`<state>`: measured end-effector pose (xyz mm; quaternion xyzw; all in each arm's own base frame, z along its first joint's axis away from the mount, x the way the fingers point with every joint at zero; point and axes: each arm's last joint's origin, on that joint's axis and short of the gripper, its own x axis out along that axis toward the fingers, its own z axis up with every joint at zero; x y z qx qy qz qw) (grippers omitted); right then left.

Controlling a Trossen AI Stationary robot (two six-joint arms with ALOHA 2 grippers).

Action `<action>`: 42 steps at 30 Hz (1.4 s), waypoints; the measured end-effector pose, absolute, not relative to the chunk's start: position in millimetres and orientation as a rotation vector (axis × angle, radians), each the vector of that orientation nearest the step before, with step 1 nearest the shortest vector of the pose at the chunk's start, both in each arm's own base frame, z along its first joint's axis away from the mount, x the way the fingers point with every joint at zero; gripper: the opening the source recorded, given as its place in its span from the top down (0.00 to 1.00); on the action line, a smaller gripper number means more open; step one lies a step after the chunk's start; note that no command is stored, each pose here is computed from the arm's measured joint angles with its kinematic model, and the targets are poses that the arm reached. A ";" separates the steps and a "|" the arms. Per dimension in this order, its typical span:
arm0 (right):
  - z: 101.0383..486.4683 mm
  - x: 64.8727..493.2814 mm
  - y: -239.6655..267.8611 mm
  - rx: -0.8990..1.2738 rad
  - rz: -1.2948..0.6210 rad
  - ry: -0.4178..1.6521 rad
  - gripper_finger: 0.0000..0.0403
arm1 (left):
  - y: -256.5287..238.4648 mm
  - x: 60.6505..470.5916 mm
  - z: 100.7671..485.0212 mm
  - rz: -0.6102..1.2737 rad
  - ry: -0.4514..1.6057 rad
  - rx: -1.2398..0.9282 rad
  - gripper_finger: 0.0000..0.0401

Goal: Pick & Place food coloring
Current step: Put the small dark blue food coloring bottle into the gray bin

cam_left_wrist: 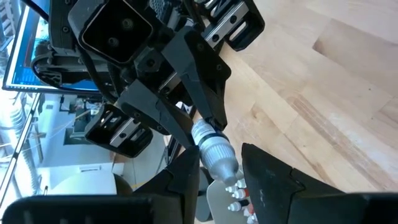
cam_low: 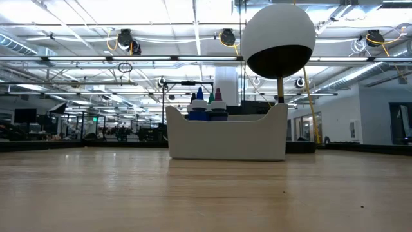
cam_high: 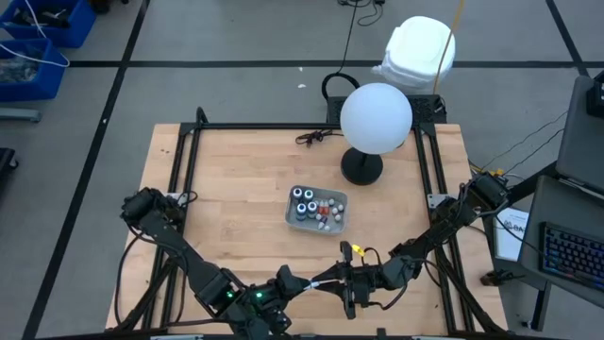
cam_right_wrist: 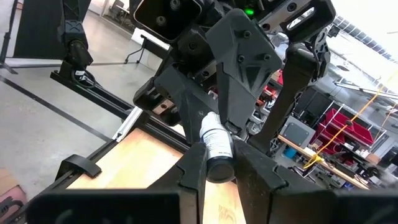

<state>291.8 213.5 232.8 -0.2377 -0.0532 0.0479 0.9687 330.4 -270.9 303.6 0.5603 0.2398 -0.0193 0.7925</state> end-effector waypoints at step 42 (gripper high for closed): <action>230.8 262.7 233.6 -0.643 -0.265 0.048 0.41 | -255.9 322.0 307.8 -0.121 0.604 1.098 0.84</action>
